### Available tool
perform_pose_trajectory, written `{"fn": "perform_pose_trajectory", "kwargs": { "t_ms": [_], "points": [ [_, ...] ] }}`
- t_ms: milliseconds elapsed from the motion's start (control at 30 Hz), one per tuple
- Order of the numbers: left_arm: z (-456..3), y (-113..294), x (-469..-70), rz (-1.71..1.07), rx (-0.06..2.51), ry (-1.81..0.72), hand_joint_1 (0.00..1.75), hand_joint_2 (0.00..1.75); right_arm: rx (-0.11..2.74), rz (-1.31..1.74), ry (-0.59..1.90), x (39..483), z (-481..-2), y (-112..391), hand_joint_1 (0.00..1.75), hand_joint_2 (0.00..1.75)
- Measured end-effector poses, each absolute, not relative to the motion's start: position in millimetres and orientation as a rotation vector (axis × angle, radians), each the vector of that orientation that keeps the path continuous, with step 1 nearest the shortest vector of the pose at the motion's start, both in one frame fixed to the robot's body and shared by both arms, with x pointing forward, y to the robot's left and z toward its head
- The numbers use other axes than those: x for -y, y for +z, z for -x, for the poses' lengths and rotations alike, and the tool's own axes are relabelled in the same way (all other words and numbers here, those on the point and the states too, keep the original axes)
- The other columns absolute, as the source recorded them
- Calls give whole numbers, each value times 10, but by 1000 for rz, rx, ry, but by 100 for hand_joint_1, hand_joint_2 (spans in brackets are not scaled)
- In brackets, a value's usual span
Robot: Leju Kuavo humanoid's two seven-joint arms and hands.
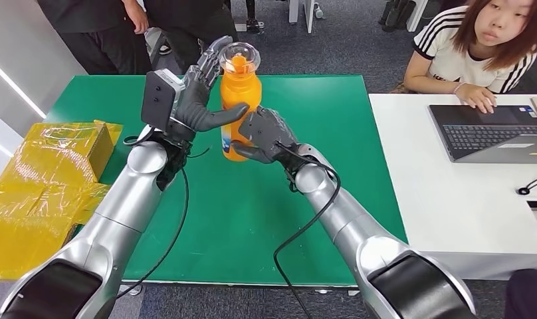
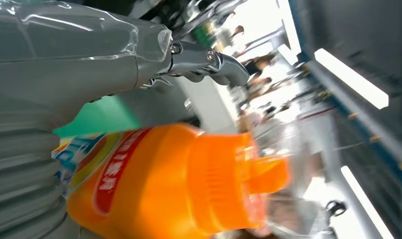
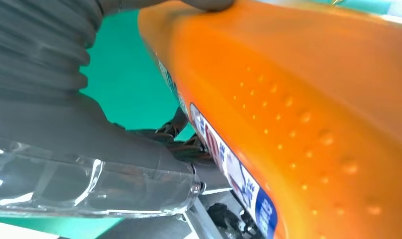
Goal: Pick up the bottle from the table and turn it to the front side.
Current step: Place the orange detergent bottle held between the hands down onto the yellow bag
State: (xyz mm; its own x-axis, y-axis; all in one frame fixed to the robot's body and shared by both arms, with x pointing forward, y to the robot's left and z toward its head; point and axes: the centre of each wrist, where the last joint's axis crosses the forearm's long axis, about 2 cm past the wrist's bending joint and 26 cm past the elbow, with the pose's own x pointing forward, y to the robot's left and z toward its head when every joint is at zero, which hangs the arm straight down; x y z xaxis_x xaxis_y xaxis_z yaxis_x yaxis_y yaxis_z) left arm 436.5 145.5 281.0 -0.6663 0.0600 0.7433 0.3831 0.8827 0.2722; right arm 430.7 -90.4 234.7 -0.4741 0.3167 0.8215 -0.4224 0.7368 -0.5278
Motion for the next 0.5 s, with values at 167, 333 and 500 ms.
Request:
{"fn": "perform_pose_trajectory", "kwargs": {
  "t_ms": [167, 333, 500],
  "points": [
    [-4331, 2728, -1503, 422, 2176, -529, 175, 175, 1852, -80, 877, 896, -4299, 2340, 175, 175],
    [-4306, 2732, -1500, 482, 2131, -541, 158, 175, 1834, -75, 875, 894, -4298, 2341, 175, 175],
    [-4302, 2744, -1503, 519, 2096, -542, 151, 175, 1824, -71, 875, 891, -4292, 2330, 175, 175]
  ]
}}
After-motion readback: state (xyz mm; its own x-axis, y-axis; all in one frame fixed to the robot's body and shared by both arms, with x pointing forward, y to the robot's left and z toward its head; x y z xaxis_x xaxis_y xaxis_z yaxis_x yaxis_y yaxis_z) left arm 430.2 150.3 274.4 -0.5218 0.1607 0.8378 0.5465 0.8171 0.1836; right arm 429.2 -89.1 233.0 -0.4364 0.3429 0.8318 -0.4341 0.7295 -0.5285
